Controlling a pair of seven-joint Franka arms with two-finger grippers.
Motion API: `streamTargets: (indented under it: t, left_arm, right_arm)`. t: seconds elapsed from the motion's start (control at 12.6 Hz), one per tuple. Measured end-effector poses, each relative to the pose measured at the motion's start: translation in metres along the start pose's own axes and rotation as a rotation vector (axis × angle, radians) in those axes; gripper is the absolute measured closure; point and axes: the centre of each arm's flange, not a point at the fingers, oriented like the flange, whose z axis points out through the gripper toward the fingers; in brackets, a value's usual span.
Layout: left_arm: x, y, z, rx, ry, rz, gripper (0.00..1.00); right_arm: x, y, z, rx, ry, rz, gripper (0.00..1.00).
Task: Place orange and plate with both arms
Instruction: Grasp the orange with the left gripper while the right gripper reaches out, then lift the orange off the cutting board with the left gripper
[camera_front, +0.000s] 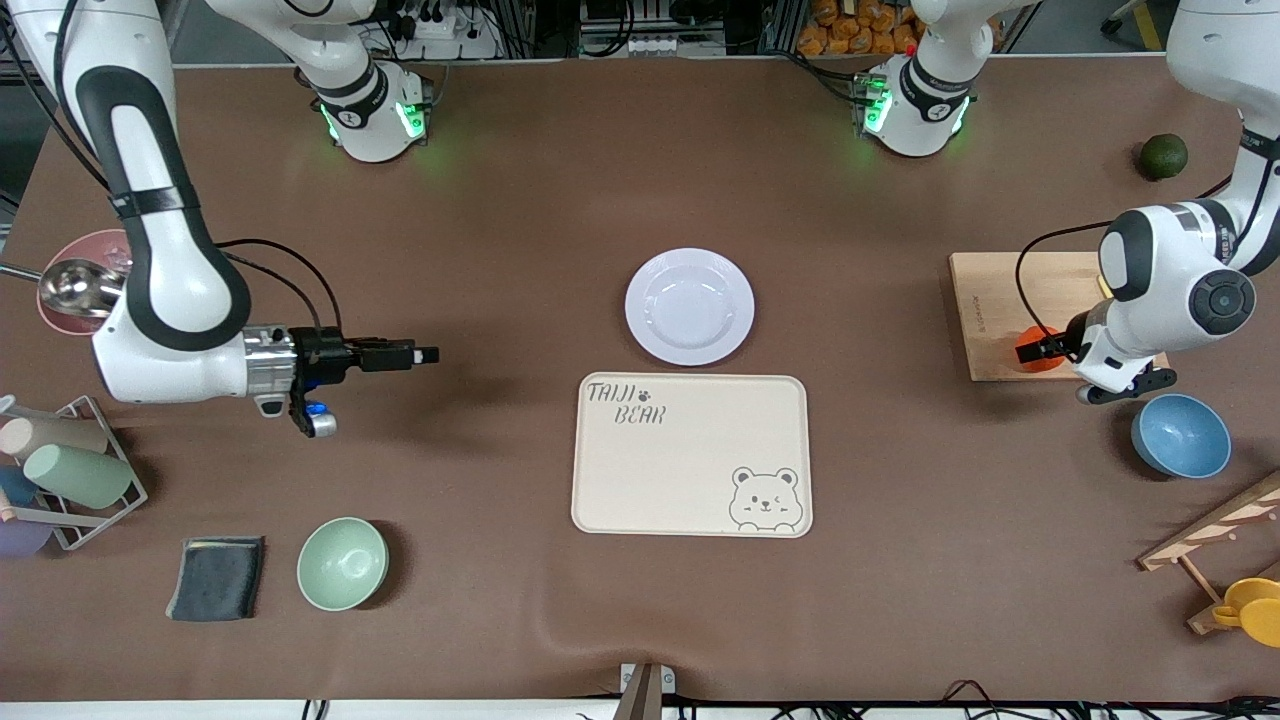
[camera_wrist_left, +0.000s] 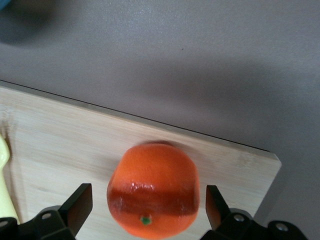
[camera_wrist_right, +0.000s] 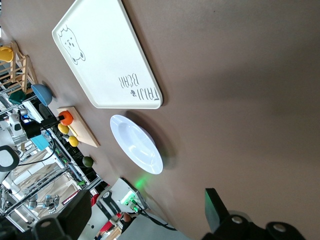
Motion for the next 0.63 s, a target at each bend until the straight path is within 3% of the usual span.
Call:
streamTargets:
  t: [0.32,0.48,0.63]
  left_arm:
    - [0.003,0.002,0.020,-0.009,-0.003,0.000,0.00]
    - [0.003,0.002,0.021,-0.010,-0.002,-0.022,0.05]
    - [0.004,0.004,0.018,-0.010,0.002,-0.029,0.26]
  right_arm:
    - [-0.002,-0.005,0.014,-0.005,-0.001,-0.005,0.00]
    - [-0.001,-0.003,0.015,-0.001,0.004,0.001,0.00]
    - [-0.001,-0.003,0.015,-0.001,0.004,0.001,0.00]
